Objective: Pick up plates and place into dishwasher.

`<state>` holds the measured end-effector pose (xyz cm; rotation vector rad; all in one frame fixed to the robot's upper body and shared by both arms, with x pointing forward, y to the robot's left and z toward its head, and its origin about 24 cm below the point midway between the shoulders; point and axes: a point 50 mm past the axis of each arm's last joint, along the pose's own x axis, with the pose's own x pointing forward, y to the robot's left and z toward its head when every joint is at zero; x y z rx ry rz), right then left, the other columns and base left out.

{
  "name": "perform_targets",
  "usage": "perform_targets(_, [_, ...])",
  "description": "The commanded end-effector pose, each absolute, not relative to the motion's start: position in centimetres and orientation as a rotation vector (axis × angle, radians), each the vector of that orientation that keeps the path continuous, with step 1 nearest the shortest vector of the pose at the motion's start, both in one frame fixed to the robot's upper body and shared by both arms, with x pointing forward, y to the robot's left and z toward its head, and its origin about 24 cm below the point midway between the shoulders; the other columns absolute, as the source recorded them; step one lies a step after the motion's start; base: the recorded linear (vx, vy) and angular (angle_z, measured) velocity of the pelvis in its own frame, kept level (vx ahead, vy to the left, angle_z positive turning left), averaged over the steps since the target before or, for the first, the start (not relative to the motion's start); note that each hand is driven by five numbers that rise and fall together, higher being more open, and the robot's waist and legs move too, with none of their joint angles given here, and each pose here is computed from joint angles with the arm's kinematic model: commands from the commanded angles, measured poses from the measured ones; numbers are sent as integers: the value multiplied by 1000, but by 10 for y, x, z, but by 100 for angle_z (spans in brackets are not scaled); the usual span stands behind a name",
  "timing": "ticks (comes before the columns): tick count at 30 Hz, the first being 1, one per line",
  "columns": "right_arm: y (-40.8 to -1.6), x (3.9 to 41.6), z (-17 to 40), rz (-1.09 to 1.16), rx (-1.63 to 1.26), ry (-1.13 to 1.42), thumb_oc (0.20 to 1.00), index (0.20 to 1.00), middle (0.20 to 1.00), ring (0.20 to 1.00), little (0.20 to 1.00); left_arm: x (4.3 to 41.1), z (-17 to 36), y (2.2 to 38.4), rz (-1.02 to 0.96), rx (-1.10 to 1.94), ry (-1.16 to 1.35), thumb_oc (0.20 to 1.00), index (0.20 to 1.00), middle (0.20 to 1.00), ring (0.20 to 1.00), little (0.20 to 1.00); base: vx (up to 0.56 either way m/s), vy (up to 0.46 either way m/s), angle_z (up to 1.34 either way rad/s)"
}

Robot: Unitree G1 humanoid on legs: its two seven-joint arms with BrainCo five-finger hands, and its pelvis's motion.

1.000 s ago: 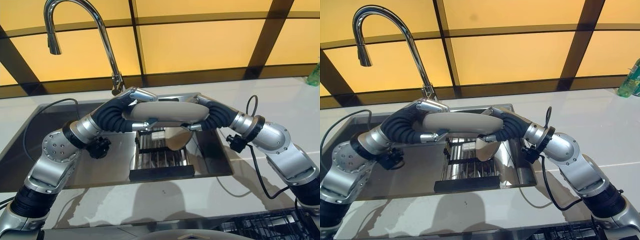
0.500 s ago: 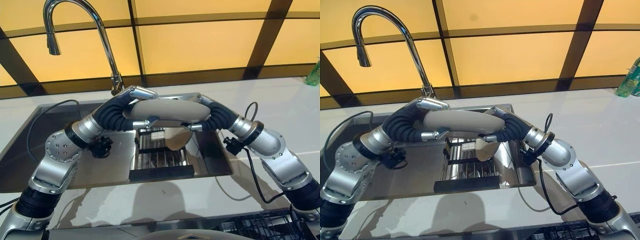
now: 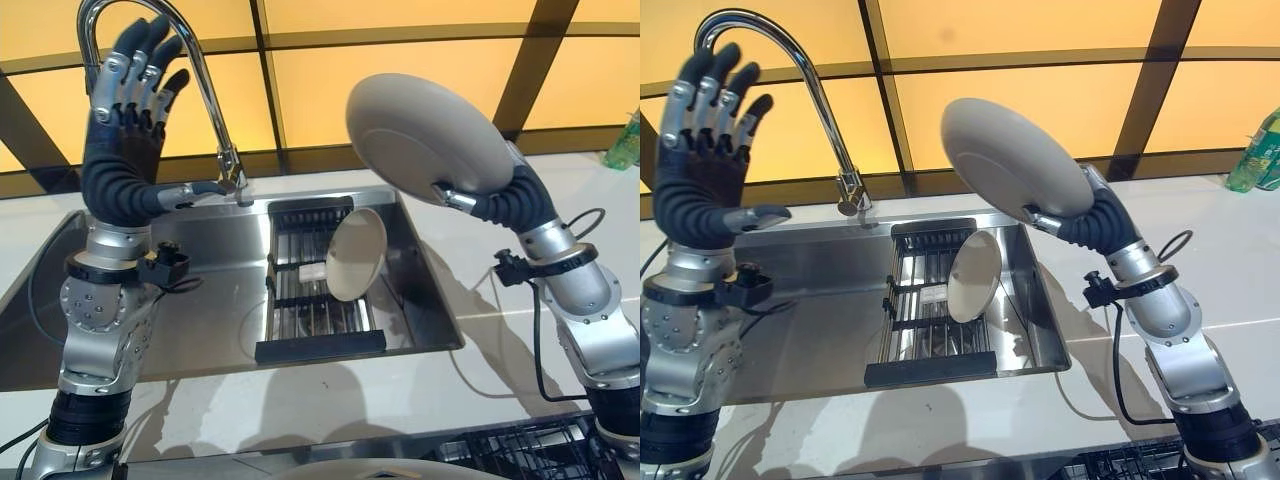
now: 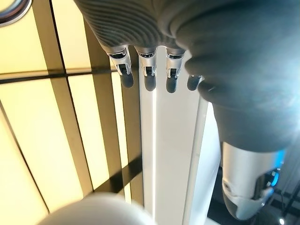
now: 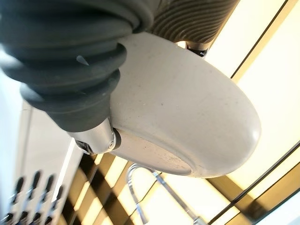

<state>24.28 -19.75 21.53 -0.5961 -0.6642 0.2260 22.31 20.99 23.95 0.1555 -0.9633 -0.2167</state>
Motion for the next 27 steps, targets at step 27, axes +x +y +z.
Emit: perform_targets(27, [-323, 198, 197, -434, -752, -414, 200, 200, 200, 200, 200, 223, 252, 261, 63, 352, -931, 1000, 1000, 1000, 1000, 1000, -73, -8, -28])
